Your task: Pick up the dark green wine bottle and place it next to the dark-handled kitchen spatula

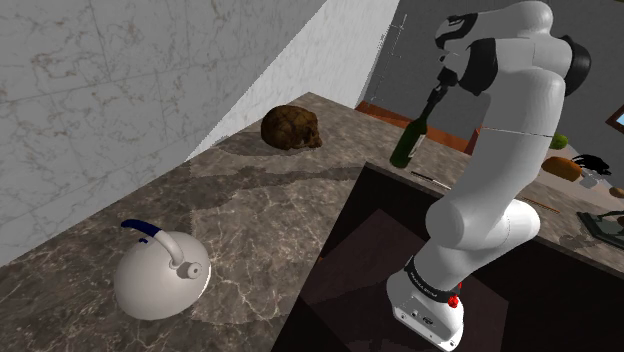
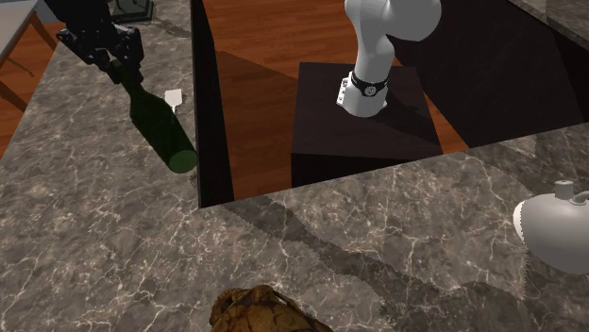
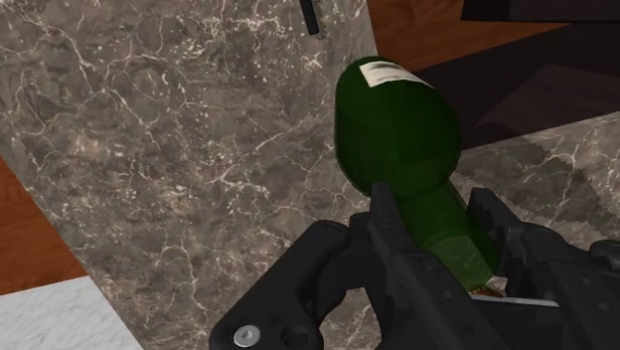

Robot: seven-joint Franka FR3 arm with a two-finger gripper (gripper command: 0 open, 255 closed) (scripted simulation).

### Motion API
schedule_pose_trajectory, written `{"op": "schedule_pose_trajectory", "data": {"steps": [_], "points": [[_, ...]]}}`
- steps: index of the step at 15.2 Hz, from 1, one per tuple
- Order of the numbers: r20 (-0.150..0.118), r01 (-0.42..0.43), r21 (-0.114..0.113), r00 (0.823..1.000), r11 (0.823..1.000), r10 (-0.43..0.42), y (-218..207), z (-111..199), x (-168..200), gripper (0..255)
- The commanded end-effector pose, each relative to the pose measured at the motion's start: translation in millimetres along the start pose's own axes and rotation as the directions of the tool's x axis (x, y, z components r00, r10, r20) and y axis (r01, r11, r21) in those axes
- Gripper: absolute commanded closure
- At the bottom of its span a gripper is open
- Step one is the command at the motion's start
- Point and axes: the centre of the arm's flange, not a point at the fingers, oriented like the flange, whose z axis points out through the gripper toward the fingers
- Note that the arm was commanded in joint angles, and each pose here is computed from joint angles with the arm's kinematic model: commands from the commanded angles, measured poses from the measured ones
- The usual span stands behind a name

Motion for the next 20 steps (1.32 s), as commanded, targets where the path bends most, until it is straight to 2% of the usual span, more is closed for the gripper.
{"op": "schedule_pose_trajectory", "data": {"steps": [1,4,12,13,18,20], "points": [[-0.001,0.000,-0.001,1.000,1.000,0.000,-0.3,10.2,-0.7,255],[-0.001,0.000,-0.001,1.000,1.000,0.000,0.5,29.8,-1.8,255],[-0.001,0.000,-0.001,1.000,1.000,0.000,0.5,29.8,-1.8,255],[-0.001,0.000,-0.001,1.000,1.000,0.000,0.5,29.8,-1.7,0],[-0.001,0.000,-0.001,1.000,1.000,0.000,0.5,29.8,-1.8,0],[-0.001,0.000,-0.001,1.000,1.000,0.000,0.5,3.4,-1.8,0]]}}
